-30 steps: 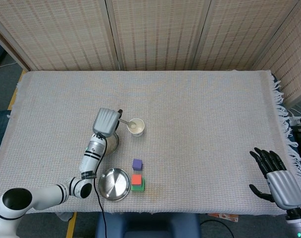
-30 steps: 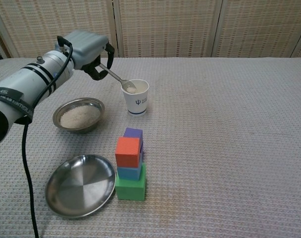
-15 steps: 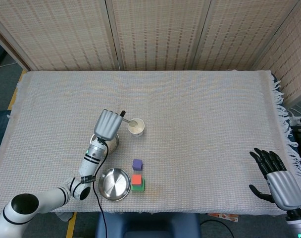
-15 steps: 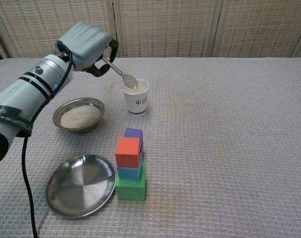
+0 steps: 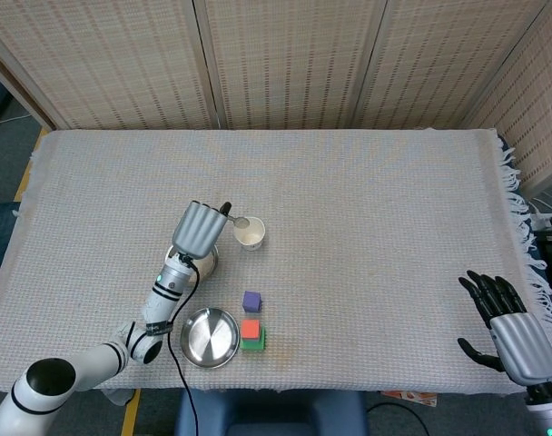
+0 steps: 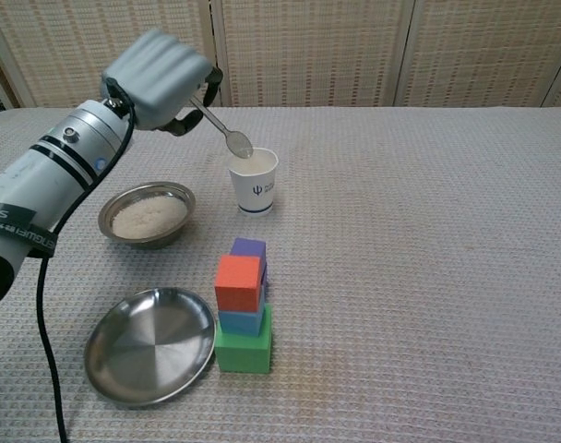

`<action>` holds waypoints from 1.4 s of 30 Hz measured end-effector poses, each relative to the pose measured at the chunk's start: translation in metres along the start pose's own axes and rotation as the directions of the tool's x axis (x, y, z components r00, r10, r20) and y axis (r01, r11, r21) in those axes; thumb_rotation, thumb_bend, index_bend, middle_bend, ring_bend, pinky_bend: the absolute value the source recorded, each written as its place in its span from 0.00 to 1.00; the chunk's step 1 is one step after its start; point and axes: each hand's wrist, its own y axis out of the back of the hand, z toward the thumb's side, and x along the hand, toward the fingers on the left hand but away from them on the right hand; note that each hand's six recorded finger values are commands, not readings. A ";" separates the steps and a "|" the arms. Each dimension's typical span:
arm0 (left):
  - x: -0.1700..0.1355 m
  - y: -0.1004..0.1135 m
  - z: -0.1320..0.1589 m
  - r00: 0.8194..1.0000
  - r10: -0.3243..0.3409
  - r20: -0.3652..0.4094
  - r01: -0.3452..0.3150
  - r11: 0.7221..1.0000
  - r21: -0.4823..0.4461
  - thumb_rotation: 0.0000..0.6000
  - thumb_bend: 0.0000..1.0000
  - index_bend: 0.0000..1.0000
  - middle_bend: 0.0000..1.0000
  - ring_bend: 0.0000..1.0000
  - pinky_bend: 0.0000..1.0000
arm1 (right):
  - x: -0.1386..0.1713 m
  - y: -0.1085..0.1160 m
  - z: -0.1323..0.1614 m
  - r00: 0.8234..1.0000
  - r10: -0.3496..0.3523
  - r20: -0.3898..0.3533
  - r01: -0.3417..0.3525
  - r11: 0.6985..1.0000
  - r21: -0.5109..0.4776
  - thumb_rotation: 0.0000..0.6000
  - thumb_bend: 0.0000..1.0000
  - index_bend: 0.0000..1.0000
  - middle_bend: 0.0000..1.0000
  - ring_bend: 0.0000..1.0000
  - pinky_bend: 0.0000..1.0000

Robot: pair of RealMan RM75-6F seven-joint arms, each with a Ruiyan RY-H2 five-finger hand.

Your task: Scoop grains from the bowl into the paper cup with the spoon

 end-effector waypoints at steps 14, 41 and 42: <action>-0.003 0.013 -0.016 0.994 0.103 -0.027 -0.103 0.995 0.014 1.00 0.42 0.89 1.00 1.00 1.00 | -0.001 -0.001 0.000 1.000 0.009 -0.005 -0.009 1.000 -0.001 1.00 0.15 0.00 0.00 0.00 0.00; -0.136 0.028 -0.083 0.784 -0.613 0.100 0.456 0.459 -0.763 1.00 0.42 0.89 1.00 1.00 1.00 | 0.003 -0.007 0.013 0.998 0.028 -0.050 -0.028 1.000 -0.002 1.00 0.15 0.00 0.00 0.00 0.00; -0.144 0.027 -0.081 0.771 -0.627 0.113 0.469 0.437 -0.768 1.00 0.42 0.89 1.00 1.00 1.00 | 0.003 -0.007 0.014 0.998 0.027 -0.051 -0.027 1.000 -0.004 1.00 0.15 0.00 0.00 0.00 0.00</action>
